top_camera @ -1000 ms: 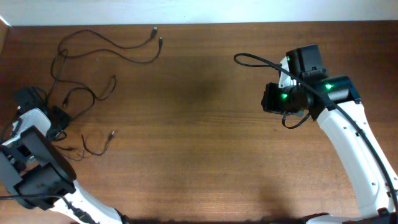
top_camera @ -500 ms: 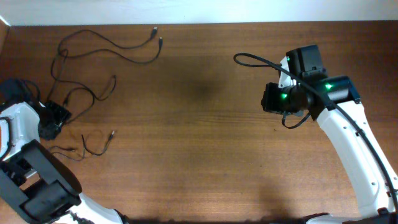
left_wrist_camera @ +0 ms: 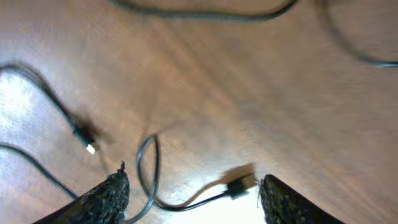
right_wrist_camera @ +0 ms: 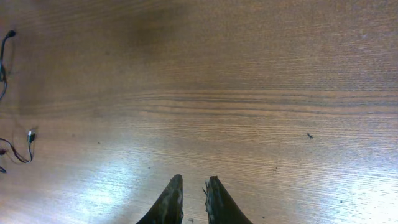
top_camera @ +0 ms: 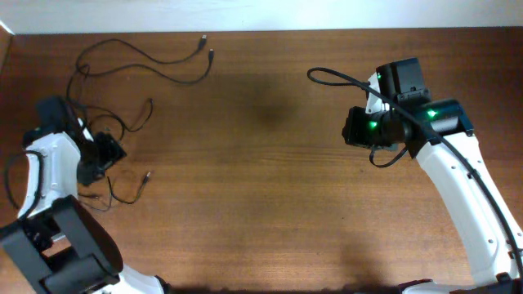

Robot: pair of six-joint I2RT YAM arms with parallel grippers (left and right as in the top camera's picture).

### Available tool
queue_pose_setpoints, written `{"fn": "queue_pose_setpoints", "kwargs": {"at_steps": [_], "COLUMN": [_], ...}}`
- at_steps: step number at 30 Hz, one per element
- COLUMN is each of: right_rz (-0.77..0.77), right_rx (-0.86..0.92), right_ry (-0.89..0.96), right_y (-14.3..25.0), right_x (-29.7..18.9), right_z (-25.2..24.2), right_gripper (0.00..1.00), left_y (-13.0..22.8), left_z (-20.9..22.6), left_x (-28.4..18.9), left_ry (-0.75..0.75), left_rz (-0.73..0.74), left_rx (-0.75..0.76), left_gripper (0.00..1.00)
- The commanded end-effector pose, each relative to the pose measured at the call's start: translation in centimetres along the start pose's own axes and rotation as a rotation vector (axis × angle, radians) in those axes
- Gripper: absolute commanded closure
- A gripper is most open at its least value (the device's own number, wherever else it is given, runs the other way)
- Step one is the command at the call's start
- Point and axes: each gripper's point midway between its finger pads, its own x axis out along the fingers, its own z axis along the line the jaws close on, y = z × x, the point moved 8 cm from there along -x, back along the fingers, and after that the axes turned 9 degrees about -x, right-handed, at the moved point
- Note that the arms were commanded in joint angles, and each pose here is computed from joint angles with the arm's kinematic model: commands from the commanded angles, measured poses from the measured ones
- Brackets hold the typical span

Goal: Untangle cables

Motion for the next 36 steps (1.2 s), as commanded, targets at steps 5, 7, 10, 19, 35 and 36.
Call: {"fn": "queue_pose_setpoints", "kwargs": {"at_steps": [5,7,10,19,35,36], "right_rz": [0.002,0.002,0.002,0.005,0.007,0.007], "right_rx": [-0.004,-0.004,-0.004,-0.003,-0.002,-0.002], "right_ry": [-0.017,-0.017,-0.017,-0.016,-0.016,-0.016], "right_y": [0.0,0.0,0.0,0.0,0.1,0.1], "right_x": [0.2,0.2,0.2,0.2,0.2,0.2], "right_z": [0.3,0.3,0.3,0.3,0.3,0.3], "right_gripper": [0.85,0.86,0.85,0.86,0.85,0.85], "left_y": [1.8,2.5,3.3,1.1,-0.8,-1.2], "left_z": [1.9,2.3,2.6,3.6,3.3,3.1], "left_x": [3.9,4.8,5.9,5.8,4.5,4.1], "left_ry": [-0.151,-0.171,-0.181,-0.299,-0.315,-0.302], "left_rz": [0.078,0.104,0.124,-0.051,-0.151,-0.156], "left_rx": [-0.083,-0.082,-0.081,-0.135,-0.216,-0.218], "left_gripper": [0.47,0.47,0.52,0.89,0.18,0.13]}}
